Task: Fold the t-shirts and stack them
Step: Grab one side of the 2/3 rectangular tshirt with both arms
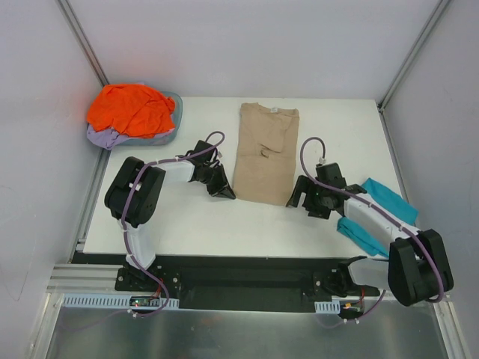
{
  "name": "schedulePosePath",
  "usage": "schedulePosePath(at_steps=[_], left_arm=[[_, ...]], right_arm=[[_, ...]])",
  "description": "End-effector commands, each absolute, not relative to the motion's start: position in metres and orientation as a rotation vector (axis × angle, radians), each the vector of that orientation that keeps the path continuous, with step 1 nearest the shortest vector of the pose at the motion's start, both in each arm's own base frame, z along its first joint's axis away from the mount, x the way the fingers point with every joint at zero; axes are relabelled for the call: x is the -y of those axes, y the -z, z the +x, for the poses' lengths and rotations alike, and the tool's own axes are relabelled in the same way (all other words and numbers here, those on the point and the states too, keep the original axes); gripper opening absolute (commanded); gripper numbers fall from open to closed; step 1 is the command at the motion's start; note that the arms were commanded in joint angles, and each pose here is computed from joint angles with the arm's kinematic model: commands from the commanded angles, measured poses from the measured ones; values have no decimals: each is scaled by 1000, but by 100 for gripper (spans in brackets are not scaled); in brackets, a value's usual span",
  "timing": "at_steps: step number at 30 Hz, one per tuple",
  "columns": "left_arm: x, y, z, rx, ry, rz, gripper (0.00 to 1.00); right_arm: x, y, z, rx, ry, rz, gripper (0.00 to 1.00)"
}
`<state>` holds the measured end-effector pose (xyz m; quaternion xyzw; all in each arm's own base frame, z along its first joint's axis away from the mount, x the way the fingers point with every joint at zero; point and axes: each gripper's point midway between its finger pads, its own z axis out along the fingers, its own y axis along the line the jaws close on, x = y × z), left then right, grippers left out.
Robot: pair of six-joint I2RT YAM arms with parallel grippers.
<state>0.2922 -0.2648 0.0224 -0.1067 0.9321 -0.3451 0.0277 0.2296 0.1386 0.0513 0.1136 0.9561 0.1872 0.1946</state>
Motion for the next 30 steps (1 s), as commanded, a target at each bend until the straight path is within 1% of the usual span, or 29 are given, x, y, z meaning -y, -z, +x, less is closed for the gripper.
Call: schedulePosePath(at_steps=[1,3,6,7,9,10,13,20,23,24,26,27,29,30], left_arm=[[267,-29,294,-2838,1059,-243,0],[267,-31,294,-2829,1061,-233,0],[269,-27,292,-2846,1076,-233,0],[270,-27,292,-2848,1093,-233,0],[271,-23,290,-2861,1105,-245,0],[271,-22,290,-2862,1102,-249,0],[269,-21,291,-2855,1080,-251,0],[267,-23,291,-2846,1076,-250,0],[268,-23,292,-2844,1076,-242,0],[268,-23,292,-2844,1074,-243,0],[267,-24,293,-2839,1072,-241,0],[267,-25,293,-2837,1071,-241,0],[266,-27,295,-2826,1060,-236,0],[265,-26,294,-2826,1054,-239,0]], right_arm=[[-153,-70,256,-2620,-594,277,90],[-154,-63,259,-2654,-574,302,88],[-162,-60,268,-2687,-597,294,77],[-164,-59,270,-2692,-607,292,72],[-168,-55,273,-2710,-618,304,67],[-169,-53,273,-2719,-619,310,62],[-172,-45,270,-2754,-635,329,50],[-164,-30,257,-2789,-600,363,49],[-165,-28,259,-2795,-591,364,45],[-165,-28,261,-2790,-592,365,40],[-166,-25,264,-2798,-584,371,35],[-167,-25,266,-2793,-589,368,28],[-167,-23,269,-2796,-580,369,22],[-167,-22,270,-2793,-582,366,15]])
